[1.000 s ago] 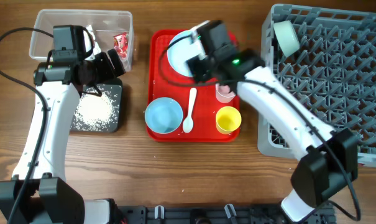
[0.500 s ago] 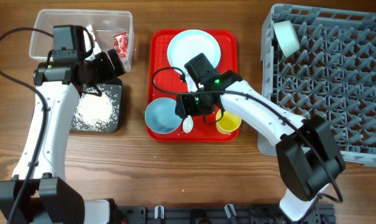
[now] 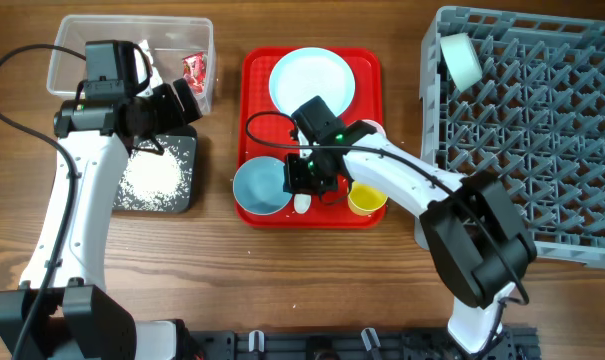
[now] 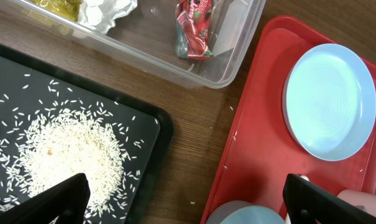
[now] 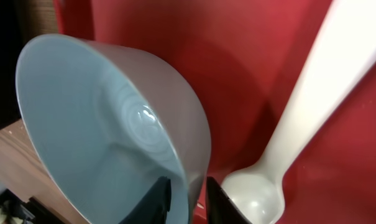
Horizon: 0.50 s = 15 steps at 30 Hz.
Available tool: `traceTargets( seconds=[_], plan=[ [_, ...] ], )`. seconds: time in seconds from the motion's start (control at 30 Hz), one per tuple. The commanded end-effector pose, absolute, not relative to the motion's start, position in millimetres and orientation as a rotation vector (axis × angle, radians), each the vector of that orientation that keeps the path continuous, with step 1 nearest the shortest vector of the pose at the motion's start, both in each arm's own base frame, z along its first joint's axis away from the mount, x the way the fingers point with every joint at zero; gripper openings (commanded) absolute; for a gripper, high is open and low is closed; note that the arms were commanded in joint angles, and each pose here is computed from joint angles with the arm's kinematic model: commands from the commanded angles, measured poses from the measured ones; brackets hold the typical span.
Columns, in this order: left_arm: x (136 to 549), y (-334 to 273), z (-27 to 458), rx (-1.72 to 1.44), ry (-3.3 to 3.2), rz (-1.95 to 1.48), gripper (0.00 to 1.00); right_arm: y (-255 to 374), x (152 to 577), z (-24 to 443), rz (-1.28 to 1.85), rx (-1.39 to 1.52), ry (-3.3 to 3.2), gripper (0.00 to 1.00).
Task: Sort waste into correct bins and load items into the dishwasher rack
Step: 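Move the right gripper to the blue bowl and grasp it, then carry the blue bowl into the dish rack with the right gripper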
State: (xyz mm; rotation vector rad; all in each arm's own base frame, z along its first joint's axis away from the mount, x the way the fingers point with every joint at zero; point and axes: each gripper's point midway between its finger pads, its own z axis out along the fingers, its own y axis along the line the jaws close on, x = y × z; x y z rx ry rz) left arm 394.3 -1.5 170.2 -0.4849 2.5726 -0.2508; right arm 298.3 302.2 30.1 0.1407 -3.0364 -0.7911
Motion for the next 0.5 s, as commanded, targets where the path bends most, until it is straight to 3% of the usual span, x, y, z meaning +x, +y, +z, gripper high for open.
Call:
traceTargets(
  seconds=[0.0,0.1,0.23,0.33,0.43,0.47],
  plan=[
    [397,-1,176,-0.495,2.556,-0.270,1.00,305,293,25,-0.803,0.125,-3.007,0.08],
    [397,-1,176,-0.494,2.556,-0.270,1.00,303,303,36,-0.794,0.151,-3.074,0.04],
    [397,-1,176,-0.494,2.556,-0.270,1.00,271,342,92,-0.604,0.219,-3.352,0.04],
    [397,-1,176,-0.494,2.556,-0.270,1.00,174,387,179,0.049,0.115,-3.743,0.04],
    [397,-1,176,-0.494,2.556,-0.270,1.00,82,392,248,0.680,-0.165,-3.862,0.04],
    [397,-1,176,-0.494,2.556,-0.270,1.00,42,388,266,1.020,-0.334,-3.808,0.04]
  ],
)
